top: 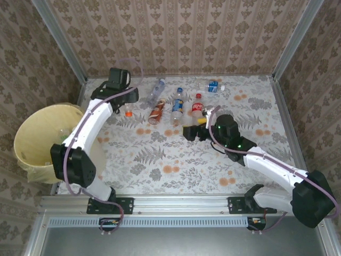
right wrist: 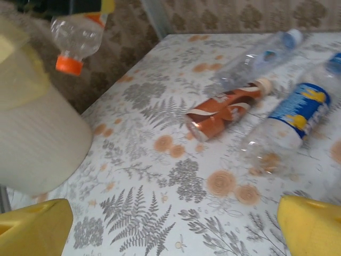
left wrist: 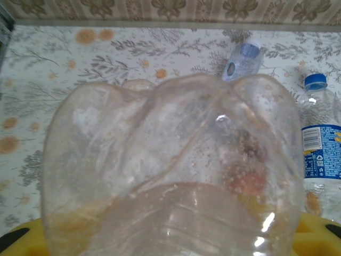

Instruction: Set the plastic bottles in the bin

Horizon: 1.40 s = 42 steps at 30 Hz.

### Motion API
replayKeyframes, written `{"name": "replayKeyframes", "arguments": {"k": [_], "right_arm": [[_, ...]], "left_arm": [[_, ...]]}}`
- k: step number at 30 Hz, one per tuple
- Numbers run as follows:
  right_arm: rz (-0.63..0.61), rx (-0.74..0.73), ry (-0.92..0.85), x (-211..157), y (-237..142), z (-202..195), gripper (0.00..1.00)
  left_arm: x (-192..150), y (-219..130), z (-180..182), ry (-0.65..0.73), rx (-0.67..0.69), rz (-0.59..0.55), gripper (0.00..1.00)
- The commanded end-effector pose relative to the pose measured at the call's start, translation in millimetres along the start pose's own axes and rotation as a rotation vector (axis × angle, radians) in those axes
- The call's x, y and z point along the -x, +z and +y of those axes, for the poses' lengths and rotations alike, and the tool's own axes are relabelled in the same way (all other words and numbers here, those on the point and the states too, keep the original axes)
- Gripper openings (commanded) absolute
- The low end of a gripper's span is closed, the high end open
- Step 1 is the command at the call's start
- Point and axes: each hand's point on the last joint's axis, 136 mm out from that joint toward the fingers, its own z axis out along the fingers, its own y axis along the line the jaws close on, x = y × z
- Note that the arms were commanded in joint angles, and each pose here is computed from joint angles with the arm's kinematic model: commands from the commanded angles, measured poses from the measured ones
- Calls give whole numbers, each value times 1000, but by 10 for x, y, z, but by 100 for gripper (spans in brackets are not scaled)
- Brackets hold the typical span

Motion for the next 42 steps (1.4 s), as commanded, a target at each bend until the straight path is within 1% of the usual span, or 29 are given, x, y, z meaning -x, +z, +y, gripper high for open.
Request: {"name": "replayKeyframes", "arguments": {"k": [1, 6, 11, 14, 17, 20, 24, 29, 34, 39, 42], "right_arm": [[-12, 97, -124, 34, 49, 231, 100], [-24, 128, -155, 75, 114, 320, 100], [-36, 127, -164, 114, 168, 324, 100], [-33, 127, -163, 119, 200, 328, 100], [-29, 115, -158, 132, 222, 319, 100], [-23, 102, -157, 135, 225, 299, 100], [-15, 87, -159, 119, 225, 274, 100], [-18, 79, -160, 128, 226, 263, 100], [-24, 58, -162, 142, 222, 231, 100], [-16, 56, -162, 134, 234, 225, 100], [-15, 57, -156, 138, 252, 225, 100]], "left_arm": [[54, -403, 158, 45, 56, -38, 55], [149, -994, 424, 50, 144, -115, 55], [232, -1601, 819, 32, 295, -195, 55], [227, -1849, 1102, -22, 372, -237, 55], [166, -2019, 1359, -85, 408, -269, 56], [23, -2080, 1605, -164, 428, -275, 56], [-194, -2096, 1860, -244, 474, -240, 55], [-537, -2054, 2166, -400, 516, -187, 56], [-802, -1954, 2279, -502, 488, -152, 57], [-914, -1909, 2266, -554, 462, -128, 58], [-985, -1884, 2253, -580, 461, -97, 63]]}}
